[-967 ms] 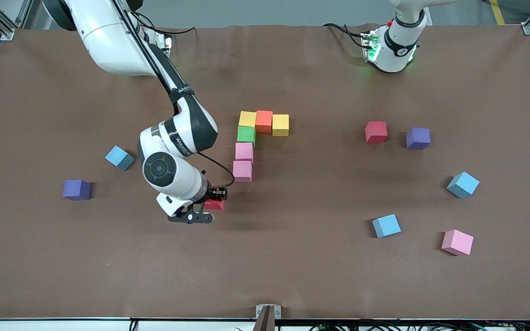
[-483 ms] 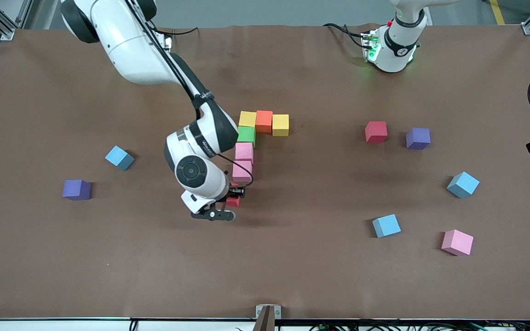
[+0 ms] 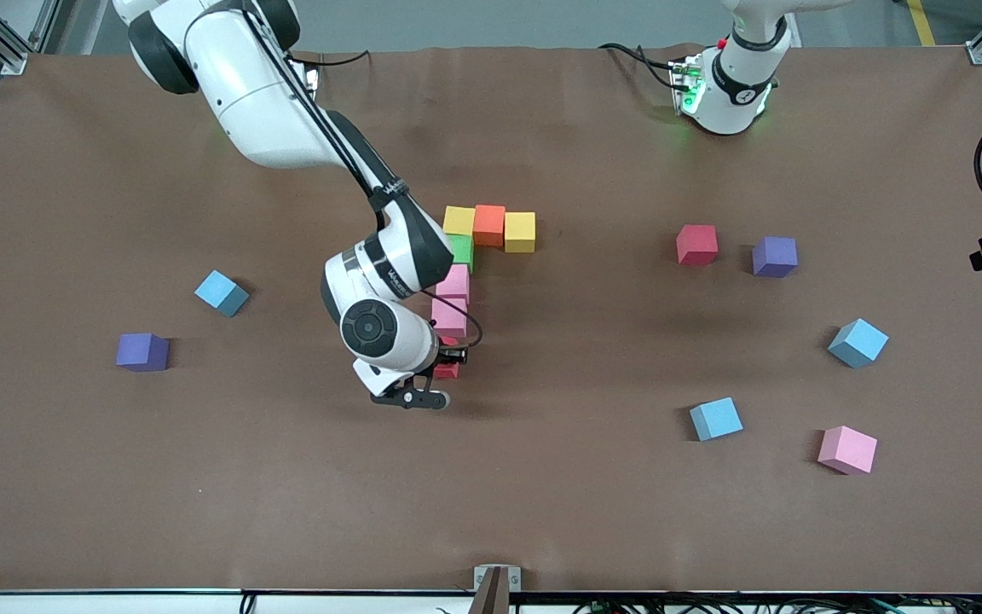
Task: Arrange 11 blocks into digit 3
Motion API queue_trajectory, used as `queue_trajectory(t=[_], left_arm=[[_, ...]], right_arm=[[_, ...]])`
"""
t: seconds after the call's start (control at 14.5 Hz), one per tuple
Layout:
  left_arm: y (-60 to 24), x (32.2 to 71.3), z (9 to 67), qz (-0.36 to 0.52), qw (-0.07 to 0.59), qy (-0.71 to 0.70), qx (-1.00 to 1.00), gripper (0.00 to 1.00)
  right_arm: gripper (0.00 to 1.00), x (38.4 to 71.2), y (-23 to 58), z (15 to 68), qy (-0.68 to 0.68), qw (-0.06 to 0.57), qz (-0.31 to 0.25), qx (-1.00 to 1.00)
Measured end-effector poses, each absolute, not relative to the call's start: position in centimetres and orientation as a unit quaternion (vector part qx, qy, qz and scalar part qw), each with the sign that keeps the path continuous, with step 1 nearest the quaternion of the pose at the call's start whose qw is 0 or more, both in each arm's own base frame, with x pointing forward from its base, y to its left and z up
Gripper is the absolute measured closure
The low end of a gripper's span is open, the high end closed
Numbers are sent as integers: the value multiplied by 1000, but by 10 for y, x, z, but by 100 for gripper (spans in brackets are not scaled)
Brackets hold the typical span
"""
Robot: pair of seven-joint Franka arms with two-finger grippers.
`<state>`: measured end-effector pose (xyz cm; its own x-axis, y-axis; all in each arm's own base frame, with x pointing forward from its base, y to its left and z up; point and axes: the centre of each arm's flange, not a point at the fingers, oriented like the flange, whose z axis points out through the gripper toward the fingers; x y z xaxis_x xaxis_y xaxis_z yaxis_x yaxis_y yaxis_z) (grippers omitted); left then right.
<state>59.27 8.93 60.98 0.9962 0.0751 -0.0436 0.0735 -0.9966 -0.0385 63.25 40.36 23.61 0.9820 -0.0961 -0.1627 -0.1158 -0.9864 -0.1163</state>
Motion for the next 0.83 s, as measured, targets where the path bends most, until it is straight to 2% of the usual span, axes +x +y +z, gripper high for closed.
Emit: queue_trajectory(t=[0.83], left_arm=[[94,590,612,22,18,-42,-999,0]], right_arm=[[44,625,408,222,49,55,94,-993]])
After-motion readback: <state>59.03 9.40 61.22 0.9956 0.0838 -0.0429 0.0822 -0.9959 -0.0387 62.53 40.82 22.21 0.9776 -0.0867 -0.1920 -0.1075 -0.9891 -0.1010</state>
